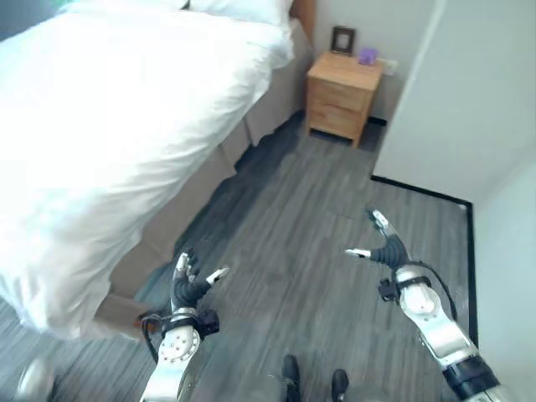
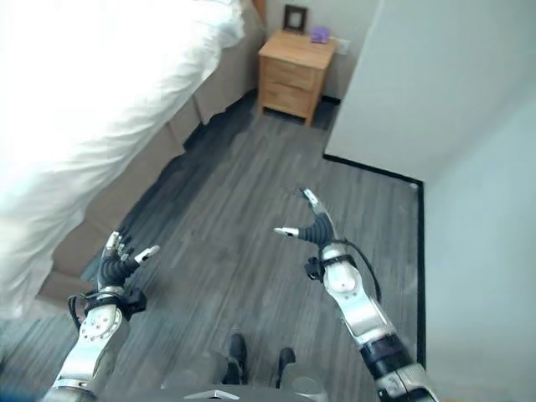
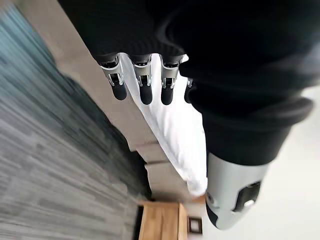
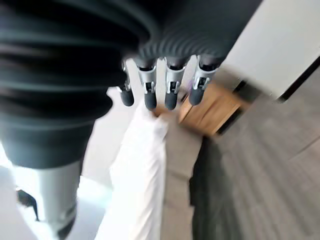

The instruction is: Pick up bed clothes into laundry basket.

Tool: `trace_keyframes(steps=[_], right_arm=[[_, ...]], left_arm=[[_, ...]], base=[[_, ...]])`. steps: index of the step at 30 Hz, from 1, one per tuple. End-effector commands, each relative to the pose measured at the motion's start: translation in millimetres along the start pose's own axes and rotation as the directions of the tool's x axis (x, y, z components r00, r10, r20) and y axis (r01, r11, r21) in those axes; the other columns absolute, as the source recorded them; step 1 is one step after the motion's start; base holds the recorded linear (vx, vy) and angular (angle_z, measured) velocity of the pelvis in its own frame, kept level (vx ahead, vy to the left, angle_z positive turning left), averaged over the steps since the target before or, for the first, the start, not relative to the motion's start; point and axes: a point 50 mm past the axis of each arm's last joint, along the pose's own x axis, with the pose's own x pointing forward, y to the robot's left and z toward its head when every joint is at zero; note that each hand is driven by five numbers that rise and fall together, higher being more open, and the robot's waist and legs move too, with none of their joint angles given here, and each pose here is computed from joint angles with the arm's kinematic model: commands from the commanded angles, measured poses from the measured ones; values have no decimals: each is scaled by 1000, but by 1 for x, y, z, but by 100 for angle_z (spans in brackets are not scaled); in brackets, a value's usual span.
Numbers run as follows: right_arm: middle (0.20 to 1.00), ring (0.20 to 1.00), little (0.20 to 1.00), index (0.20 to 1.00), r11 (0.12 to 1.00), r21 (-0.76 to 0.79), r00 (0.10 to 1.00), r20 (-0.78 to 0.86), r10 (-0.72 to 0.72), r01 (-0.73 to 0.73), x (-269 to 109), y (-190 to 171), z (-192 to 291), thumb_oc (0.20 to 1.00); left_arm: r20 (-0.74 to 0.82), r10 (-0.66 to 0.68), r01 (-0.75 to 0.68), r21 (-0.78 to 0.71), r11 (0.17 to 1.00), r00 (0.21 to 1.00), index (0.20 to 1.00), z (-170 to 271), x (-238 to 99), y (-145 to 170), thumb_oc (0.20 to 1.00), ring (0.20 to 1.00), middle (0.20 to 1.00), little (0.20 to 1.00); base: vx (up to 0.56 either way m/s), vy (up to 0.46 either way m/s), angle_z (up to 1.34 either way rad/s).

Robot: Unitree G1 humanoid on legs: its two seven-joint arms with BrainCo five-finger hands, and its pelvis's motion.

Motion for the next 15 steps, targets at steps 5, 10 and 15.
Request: trace_keyframes(steps=[5,10,15], right_arm=[[1000,1000,1000,1000,999,-15,997,64,-32,33,10,-23,10,1000],[1000,1000,1000,1000,1000,-4,999,27,-21,21,5,-23,3,1000],[1000,1000,1000,1000,999,39,999,35,-24,22,1,-23,6,1000]], left_arm=[[139,-80,92,-81,992,987,1000,30,11,-13,1000,1000,1000,1000],[88,-88,98,-111,989,992,1000,21,9,-12,1000,1000,1000,1000],[55,-112,116,-80,990,992,1000,17,5,-8,1000,1000,1000,1000]], base=[[-250,-61,128],[-163,4,78],[-4,144,64]])
